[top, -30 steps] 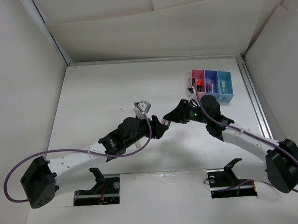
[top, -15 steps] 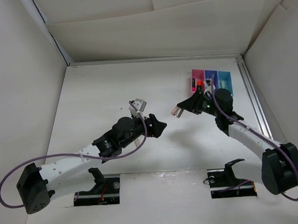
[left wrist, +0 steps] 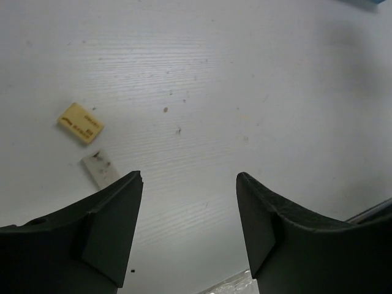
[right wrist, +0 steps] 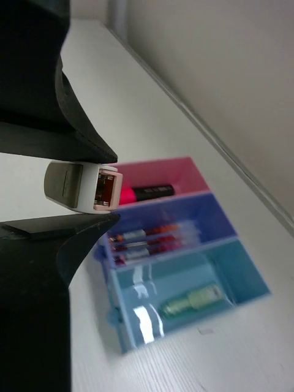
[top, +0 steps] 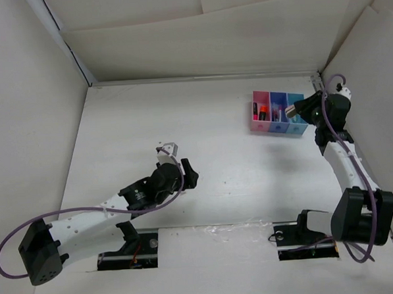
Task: Sort the stationery into containers
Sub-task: Place the stapler in the storage box.
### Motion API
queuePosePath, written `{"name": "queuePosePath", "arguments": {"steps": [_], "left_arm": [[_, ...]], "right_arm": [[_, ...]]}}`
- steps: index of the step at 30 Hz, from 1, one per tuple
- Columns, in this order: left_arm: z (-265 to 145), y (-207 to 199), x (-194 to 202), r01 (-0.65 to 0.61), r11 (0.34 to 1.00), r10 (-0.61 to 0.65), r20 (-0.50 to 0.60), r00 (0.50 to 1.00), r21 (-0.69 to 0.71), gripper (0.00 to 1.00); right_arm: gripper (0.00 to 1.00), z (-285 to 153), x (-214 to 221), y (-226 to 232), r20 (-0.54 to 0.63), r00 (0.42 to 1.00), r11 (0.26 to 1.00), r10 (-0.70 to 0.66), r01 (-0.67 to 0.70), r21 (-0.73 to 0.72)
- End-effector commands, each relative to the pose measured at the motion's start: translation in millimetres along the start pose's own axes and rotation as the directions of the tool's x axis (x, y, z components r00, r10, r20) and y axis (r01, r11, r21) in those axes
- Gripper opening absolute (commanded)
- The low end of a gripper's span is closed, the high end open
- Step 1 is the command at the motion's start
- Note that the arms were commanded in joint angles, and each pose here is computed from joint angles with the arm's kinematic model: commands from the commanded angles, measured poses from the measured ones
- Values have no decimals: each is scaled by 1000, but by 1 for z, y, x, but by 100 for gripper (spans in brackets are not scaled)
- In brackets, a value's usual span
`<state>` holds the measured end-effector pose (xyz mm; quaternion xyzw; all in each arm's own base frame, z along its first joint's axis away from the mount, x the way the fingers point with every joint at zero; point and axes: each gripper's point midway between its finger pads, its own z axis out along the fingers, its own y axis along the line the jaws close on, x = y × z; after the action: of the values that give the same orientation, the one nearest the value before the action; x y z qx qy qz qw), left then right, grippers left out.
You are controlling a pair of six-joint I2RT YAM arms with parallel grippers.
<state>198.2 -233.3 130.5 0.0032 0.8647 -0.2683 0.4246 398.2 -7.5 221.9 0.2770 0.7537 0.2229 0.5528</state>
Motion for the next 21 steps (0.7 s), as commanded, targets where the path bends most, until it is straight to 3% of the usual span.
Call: {"name": "queuePosePath", "arguments": {"steps": [1,4,13,21], "left_arm": [[-9,25,-1,98,989,-94,43,995,-108,58],[-12,36,-2,127,980,-117,72,990,-153,52],[-24,51,-1,173,968,-157,102,982,-181,52],[-19,67,26,181,958,-176,44,983,-224,52]], "right_arm": [[15,14,-48,-27,127,987,976,-94,66,206],[15,30,-58,-45,100,987,942,-127,88,323],[15,73,-75,-73,80,983,871,-164,106,480],[15,97,-47,-101,-27,971,769,-239,206,605]]}}
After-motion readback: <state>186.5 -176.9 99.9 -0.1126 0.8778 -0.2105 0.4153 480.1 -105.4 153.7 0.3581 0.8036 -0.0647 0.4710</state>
